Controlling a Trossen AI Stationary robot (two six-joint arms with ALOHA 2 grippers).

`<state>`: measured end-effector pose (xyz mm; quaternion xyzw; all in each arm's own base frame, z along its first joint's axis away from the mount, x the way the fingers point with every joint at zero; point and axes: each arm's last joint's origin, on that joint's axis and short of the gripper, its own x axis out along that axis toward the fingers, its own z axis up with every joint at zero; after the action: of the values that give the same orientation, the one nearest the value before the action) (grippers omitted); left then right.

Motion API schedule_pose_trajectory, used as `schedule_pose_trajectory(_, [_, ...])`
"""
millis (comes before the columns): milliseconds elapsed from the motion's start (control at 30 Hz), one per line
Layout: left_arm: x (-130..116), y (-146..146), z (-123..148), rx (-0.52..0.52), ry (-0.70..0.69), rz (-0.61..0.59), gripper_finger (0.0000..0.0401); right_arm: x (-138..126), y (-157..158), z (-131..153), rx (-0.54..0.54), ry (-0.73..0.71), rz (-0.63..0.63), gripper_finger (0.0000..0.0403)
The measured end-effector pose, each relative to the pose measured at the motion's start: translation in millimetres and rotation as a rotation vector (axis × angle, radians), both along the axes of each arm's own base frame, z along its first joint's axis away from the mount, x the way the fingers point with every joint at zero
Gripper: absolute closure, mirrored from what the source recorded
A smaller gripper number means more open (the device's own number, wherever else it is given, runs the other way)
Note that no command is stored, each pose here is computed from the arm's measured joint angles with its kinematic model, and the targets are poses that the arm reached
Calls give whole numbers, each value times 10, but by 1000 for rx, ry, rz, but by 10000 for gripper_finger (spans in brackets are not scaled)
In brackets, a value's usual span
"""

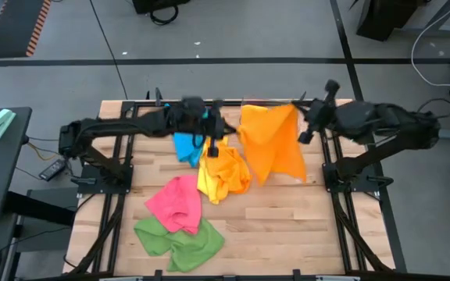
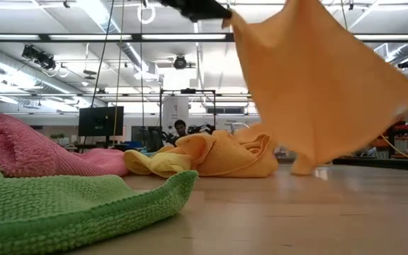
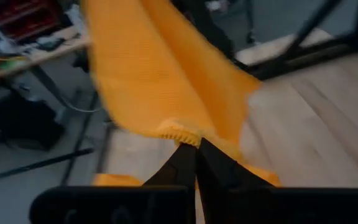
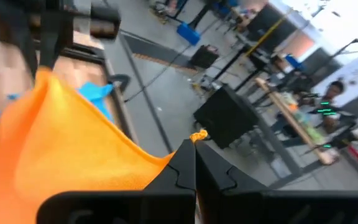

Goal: Fold microfiber towels
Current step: Fold the right orange microfiber cloth

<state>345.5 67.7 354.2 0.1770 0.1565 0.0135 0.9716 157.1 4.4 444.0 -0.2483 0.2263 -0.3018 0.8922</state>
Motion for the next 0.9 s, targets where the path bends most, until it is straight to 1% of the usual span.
schedule_pose_trajectory(100, [-39, 112, 285, 3, -58, -15, 392, -138, -40, 121, -28, -30, -9, 400])
schedule_pose_trajectory(167, [-71, 129, 398, -9, -51, -40, 385, -187, -41, 183, -33, -44, 5, 400])
schedule_pose_trajectory(233, [-90, 86, 473, -22, -28, -67, 381, -223, -22, 214, -21, -43, 55, 400])
schedule_pose_trajectory(300, [-92, -3, 511, -27, -9, -96, 385, -244, 16, 198, 12, -10, 136, 400])
schedule_pose_trajectory(367, [-84, -117, 495, -35, 21, -131, 392, -259, 60, 145, 71, 39, 217, 400])
schedule_pose_trajectory(467, [-80, -300, 428, -65, 93, -177, 393, -257, 151, 1, 237, 116, 344, 400])
schedule_pose_trajectory(567, [-70, -510, 346, -116, 171, -221, 381, -166, 266, -186, 390, 186, 406, 400])
schedule_pose_trajectory(700, [9, -812, 206, -149, 243, -291, 375, 30, 474, -466, 518, 286, 428, 400])
schedule_pose_trajectory(800, [49, -1026, 146, -173, 268, -336, 387, 165, 660, -672, 591, 375, 422, 400])
schedule_pose_trajectory(833, [65, -1094, 139, -170, 262, -352, 391, 196, 722, -720, 606, 400, 420, 400])
schedule_pose_trajectory(900, [75, -1185, 95, -151, 283, -339, 394, 245, 838, -787, 631, 436, 414, 400])
